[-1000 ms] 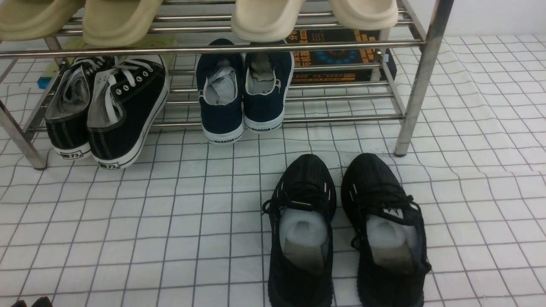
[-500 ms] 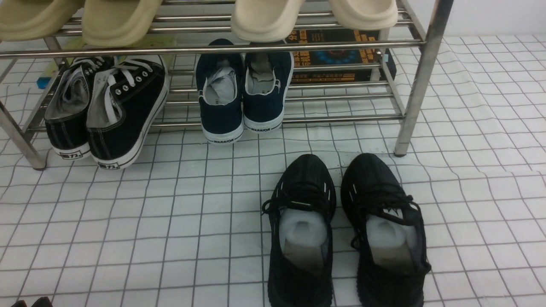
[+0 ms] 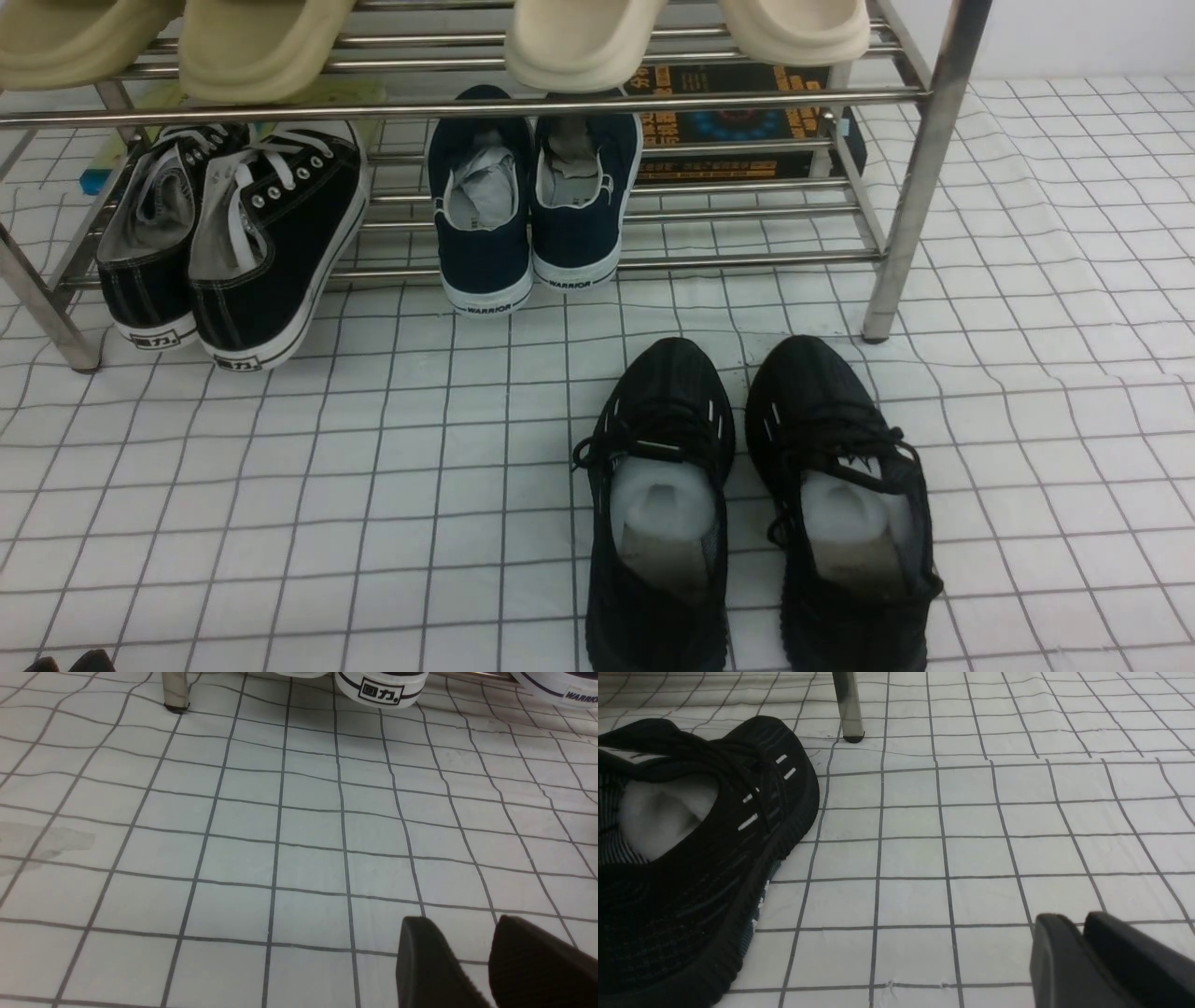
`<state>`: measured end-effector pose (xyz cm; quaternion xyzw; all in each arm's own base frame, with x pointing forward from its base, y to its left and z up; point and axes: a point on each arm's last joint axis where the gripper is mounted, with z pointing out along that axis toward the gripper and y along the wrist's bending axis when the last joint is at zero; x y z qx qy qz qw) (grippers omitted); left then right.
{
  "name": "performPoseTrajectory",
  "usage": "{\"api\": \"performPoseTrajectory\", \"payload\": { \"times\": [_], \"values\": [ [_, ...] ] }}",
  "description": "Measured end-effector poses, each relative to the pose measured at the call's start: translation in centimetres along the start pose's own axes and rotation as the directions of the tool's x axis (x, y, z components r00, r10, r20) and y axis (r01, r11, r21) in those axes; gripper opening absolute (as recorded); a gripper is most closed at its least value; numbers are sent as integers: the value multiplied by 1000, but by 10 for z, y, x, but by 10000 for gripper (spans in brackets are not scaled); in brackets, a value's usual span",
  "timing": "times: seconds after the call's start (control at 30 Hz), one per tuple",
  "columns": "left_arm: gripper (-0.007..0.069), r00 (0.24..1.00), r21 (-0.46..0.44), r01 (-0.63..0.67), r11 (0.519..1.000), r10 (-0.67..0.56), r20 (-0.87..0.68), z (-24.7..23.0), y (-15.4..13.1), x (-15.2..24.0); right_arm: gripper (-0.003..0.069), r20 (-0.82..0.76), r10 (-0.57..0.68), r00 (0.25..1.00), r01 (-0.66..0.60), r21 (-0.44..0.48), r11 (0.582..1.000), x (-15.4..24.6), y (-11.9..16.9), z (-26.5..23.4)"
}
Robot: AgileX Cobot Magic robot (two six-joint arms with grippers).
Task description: Take the shoes off the shelf with your hand from the white checkered tablecloth.
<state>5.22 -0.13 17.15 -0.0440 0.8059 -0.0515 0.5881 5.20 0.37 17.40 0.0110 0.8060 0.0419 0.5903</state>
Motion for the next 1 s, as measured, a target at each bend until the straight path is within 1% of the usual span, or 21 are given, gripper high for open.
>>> {"api": "performPoseTrajectory", "payload": {
  "times": [1.0],
  "values": [
    [239,1000,0,0,1000,0,0,0,0,0,139,0,1,1000,-1,0,1000,0,0,0]
  ]
}}
